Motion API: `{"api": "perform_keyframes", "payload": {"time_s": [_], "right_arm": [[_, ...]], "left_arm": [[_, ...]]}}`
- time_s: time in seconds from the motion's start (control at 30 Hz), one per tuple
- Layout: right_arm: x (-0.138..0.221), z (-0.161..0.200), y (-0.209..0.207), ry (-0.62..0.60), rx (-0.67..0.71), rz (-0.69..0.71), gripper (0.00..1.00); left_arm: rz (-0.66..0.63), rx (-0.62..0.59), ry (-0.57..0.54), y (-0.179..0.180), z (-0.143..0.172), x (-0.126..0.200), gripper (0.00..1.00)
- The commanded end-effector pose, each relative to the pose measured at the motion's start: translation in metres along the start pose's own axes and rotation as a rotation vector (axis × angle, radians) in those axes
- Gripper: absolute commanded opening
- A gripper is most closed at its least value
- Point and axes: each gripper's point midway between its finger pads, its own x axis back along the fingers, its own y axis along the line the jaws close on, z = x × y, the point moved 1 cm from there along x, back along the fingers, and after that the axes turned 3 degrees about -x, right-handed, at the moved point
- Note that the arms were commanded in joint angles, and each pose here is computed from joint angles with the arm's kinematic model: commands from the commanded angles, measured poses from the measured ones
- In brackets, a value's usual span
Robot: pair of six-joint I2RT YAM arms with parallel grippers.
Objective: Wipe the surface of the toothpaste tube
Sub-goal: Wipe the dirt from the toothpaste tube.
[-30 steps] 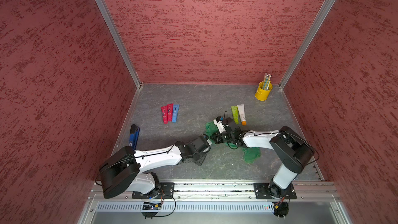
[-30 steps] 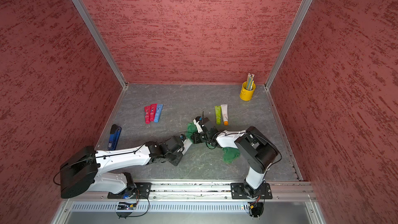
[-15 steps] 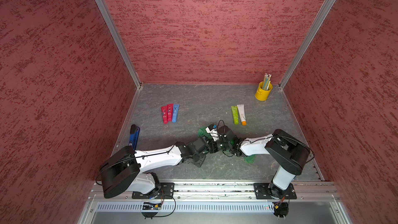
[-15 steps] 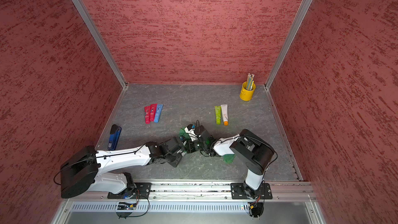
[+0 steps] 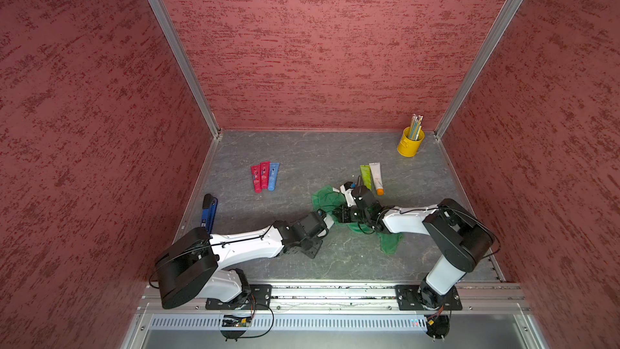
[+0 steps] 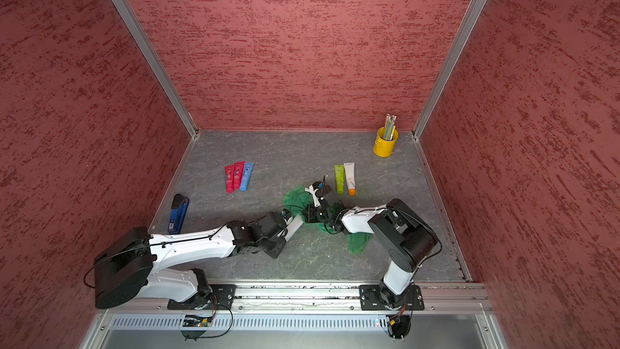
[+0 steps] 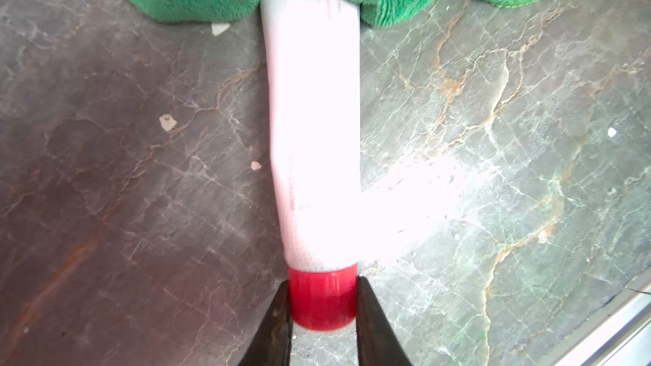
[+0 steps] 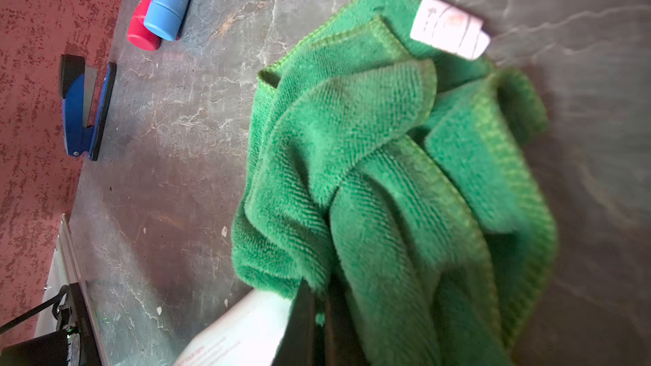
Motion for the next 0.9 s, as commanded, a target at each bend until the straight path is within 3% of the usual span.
{"api": "perform_keyframes", "payload": {"time_s": [0.0,0.3,0.4,0.53,0.77,0.87], "right_arm": [[-0.009,0.032,-0.002,0.1,-0.013,-0.005,0.0],[-0.014,0.11,0.07,0.312,-0.011,-0.279,0.0],[-0.015,0.115,0.068,0.316,-0.01,-0.269,0.0],[-0.018,0.095,0.041,0.259,0.003,-0.151,0.0],[0.0,0.017,-0.02,0.058,0.016,0.119,0.0],[-0.005,0.004,-0.021,0.047,0.018,0.127,0.0]], "left_arm": [[0.006,-0.004,-0.028,-0.001,-0.007,0.001,0.02],[0.002,-0.003,-0.025,0.0,-0.008,0.0,0.02],[0.003,-0.002,-0.028,0.0,-0.007,0.002,0.02],[0.004,0.001,-0.035,0.0,-0.007,0.003,0.02],[0.005,0.002,-0.041,0.001,-0.007,0.005,0.01],[0.004,0.001,-0.04,0.001,-0.007,0.004,0.01]]}}
